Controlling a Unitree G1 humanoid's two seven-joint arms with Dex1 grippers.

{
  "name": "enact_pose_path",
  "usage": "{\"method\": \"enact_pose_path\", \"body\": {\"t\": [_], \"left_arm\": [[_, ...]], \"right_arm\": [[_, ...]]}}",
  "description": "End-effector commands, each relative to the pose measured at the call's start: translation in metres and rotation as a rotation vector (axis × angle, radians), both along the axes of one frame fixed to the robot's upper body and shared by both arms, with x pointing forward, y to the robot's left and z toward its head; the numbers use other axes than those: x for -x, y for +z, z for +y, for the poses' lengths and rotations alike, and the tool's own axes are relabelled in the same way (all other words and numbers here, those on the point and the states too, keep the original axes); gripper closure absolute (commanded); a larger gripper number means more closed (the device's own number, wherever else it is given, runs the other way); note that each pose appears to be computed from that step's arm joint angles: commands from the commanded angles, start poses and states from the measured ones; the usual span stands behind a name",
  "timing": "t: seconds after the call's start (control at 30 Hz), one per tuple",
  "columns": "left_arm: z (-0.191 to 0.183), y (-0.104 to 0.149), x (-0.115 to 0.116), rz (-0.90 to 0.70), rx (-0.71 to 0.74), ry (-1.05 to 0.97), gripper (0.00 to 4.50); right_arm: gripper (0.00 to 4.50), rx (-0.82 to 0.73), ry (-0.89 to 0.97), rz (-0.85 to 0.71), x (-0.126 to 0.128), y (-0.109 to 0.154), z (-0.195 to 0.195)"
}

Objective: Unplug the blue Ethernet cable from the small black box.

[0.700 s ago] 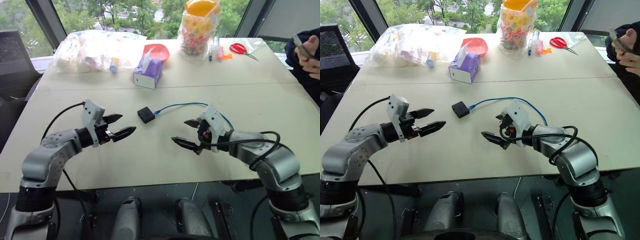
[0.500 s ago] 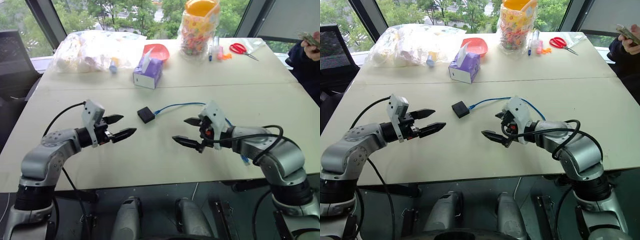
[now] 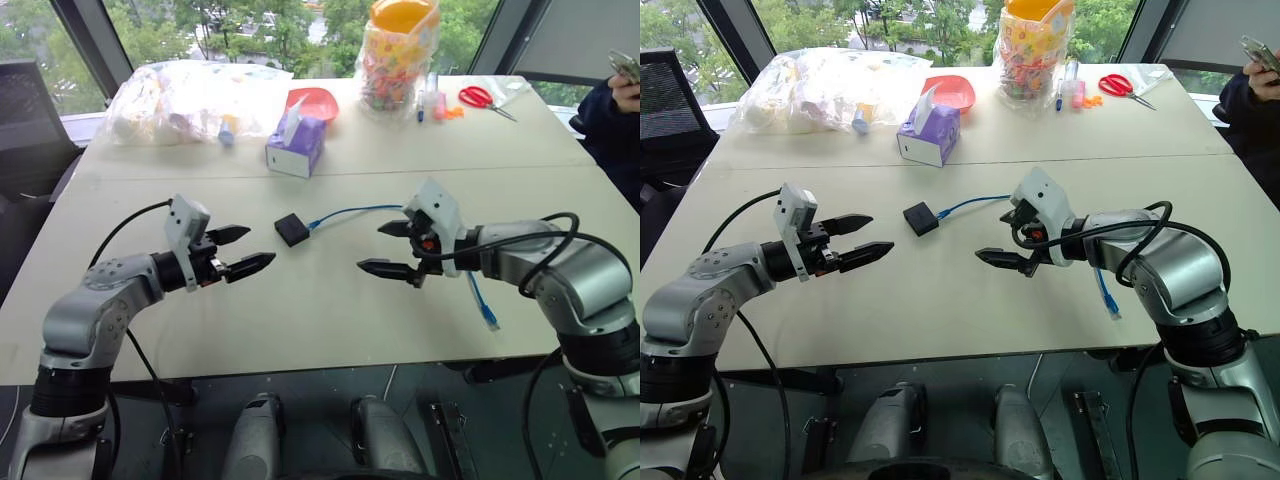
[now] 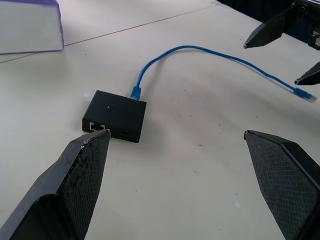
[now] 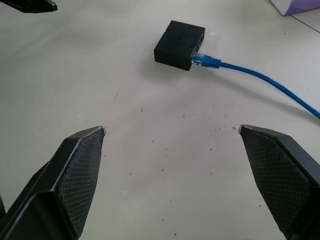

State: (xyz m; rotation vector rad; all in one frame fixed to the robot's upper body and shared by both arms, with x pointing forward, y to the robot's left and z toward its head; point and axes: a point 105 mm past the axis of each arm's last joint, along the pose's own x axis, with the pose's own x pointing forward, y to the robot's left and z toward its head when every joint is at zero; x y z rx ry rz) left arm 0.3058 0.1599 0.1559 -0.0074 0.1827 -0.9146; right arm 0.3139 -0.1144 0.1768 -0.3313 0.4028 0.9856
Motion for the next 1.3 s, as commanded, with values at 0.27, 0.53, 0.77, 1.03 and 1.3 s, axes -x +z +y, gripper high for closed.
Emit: {"method": "enact_pose_path", "body": {"t": [0.27,0.53,0.77,1.03,1.3], "left_arm": [[-0.004,0.010,0.002,-0.031,0.016,-0.038,0.02],[-0.002,0.012,0.004,-0.041,0.012,-0.024,0.02],[0.008,0.014,0.011,-0.055,0.003,0.031,0.02],[0.013,0.016,0.018,-0.068,-0.001,0.083,0.02],[0.017,0.018,0.023,-0.083,-0.001,0.132,0.02]], "right_arm": [[0.00,0.077,0.097,-0.059,-0.051,0.021,0.011],[0.00,0.134,0.130,-0.043,-0.104,0.011,0.038],[0.00,0.202,0.143,-0.027,-0.116,-0.009,0.058],[0.00,0.263,0.186,0.006,-0.111,-0.028,0.078],[0.00,0.282,0.217,0.033,-0.104,-0.037,0.096]]}}
